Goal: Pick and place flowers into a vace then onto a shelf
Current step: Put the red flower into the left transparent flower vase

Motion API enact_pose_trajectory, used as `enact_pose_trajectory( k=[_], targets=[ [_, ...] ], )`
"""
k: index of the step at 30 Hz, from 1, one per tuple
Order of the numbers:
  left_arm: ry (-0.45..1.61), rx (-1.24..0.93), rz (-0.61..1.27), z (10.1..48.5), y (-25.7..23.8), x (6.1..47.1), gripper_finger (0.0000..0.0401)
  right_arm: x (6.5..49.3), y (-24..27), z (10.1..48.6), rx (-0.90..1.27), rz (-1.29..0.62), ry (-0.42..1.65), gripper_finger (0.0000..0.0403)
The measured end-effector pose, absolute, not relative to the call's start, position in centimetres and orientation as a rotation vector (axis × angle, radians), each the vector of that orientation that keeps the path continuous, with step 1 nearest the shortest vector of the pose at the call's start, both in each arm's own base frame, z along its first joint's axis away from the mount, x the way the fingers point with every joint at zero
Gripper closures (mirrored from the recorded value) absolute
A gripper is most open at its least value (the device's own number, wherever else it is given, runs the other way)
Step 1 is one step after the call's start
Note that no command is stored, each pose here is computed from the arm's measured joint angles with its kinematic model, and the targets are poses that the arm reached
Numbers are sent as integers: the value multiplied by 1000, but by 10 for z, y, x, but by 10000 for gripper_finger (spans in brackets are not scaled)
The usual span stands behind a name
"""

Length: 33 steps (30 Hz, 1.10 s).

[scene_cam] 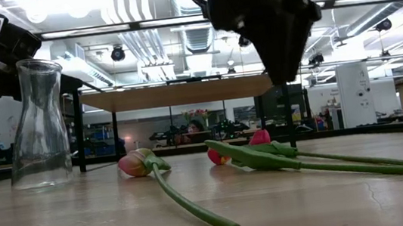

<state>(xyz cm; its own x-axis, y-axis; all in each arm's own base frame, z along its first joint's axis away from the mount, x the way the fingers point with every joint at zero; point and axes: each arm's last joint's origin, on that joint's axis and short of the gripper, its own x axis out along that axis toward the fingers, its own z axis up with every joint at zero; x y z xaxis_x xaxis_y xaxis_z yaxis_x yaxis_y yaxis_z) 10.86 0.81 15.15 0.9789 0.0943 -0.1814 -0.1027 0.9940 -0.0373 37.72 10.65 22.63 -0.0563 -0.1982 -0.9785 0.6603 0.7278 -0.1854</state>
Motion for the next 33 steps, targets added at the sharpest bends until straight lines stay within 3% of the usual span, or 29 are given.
enact_pose_trajectory(
  k=[18,27,33],
  targets=[
    [180,-47,99,152,8,109,396,361,104,148,456,-777,1446,147],
    [180,-46,99,152,8,109,396,357,101,134,484,-753,1428,173],
    [180,-47,99,152,8,109,396,356,100,131,469,-732,1437,224]
  ],
)
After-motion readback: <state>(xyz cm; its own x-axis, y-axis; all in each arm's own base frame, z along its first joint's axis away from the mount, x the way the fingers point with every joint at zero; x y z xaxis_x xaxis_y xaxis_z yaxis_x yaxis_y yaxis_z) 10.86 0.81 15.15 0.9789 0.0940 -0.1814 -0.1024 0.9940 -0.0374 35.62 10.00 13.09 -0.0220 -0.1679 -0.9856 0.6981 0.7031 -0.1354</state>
